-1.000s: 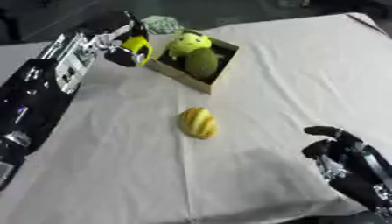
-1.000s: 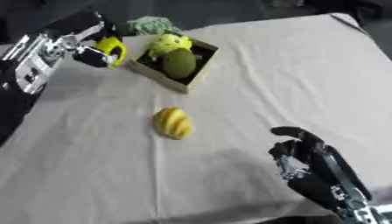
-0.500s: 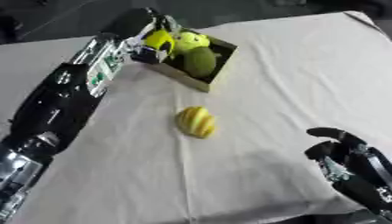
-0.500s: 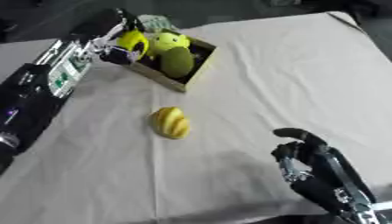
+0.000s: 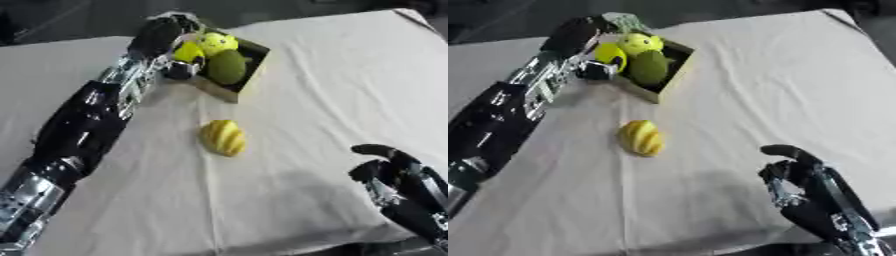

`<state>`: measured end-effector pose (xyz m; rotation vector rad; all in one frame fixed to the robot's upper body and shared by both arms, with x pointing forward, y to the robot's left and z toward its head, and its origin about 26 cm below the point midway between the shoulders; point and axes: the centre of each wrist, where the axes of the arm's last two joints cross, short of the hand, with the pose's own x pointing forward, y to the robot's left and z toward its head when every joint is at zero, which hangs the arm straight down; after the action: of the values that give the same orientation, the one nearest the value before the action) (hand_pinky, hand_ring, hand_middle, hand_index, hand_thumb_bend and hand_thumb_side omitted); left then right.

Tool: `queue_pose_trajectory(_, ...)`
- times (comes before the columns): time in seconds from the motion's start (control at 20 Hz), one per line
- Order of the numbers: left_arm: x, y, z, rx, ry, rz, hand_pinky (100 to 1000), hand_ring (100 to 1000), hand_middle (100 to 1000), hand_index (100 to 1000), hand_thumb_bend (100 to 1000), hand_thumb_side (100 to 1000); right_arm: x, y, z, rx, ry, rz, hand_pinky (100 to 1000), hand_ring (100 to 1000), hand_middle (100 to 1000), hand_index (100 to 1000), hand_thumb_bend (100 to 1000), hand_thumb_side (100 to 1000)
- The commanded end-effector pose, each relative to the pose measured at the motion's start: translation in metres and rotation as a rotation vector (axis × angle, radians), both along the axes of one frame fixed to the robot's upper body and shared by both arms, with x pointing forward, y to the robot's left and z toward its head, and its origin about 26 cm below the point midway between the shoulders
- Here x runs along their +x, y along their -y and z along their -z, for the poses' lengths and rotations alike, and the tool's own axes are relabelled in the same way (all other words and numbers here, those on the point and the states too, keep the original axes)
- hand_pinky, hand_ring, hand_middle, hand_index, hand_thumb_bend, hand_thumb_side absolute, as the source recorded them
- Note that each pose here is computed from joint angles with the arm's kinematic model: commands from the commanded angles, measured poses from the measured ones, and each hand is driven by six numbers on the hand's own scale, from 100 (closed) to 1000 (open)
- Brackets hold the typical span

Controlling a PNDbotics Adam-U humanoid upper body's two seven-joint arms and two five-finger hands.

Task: Pick up objects on the table and place them in the box.

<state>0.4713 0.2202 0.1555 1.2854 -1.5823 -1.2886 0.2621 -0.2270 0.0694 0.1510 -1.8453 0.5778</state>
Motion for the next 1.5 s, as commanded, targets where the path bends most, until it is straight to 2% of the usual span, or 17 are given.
queue_pose_trajectory(0.05,0.002,-0.001,-0.006,-0.013,0.039,0.002,793,774,800,913,306,653,0.0,0.0,-0.008,0.003,0.028,-0.003,638,617,774,773,100,316)
queue_pose_trajectory(0.4,-0.001,-0.002,-0.006,-0.046,0.022,0.025,820,805,851,950,312,768,0.0,0.001,-0.007,0.003,0.029,0.003,639,618,774,773,100,317)
queue_pose_trajectory(0.6,-0.005,-0.004,-0.013,-0.083,0.024,0.048,821,801,851,945,268,803,0.0,0.002,-0.007,0.002,0.029,0.01,640,618,775,774,100,320)
queue_pose_trajectory(0.75,-0.013,-0.007,-0.024,-0.123,0.061,0.087,807,769,800,927,198,800,-0.001,0.004,-0.006,0.001,0.029,0.022,641,619,776,774,100,321)
queue_pose_trajectory(0.85,-0.019,-0.01,-0.031,-0.15,0.09,0.125,799,753,773,915,125,751,-0.001,0.006,-0.005,-0.003,0.028,0.03,641,619,776,774,100,324)
queue_pose_trajectory(1.0,-0.03,-0.017,-0.04,-0.185,0.149,0.191,791,733,748,902,100,693,0.0,0.008,-0.006,-0.011,0.035,0.043,641,619,776,774,100,333)
queue_pose_trajectory(1.2,-0.047,-0.031,-0.038,-0.251,0.209,0.263,779,709,721,886,100,643,0.004,0.01,-0.014,-0.037,0.072,0.039,641,620,777,774,100,352)
queue_pose_trajectory(1.4,-0.067,-0.036,-0.026,-0.348,0.214,0.297,767,682,691,871,100,687,0.014,0.01,-0.033,-0.103,0.154,-0.014,645,624,779,776,100,370)
queue_pose_trajectory(1.45,-0.084,-0.035,-0.021,-0.423,0.203,0.313,767,681,690,870,100,692,0.018,0.01,-0.041,-0.139,0.189,-0.036,646,625,775,777,100,488)
queue_pose_trajectory(1.5,-0.107,-0.033,-0.023,-0.545,0.177,0.331,763,672,679,863,100,699,0.024,0.01,-0.05,-0.184,0.226,-0.06,647,627,778,778,100,369)
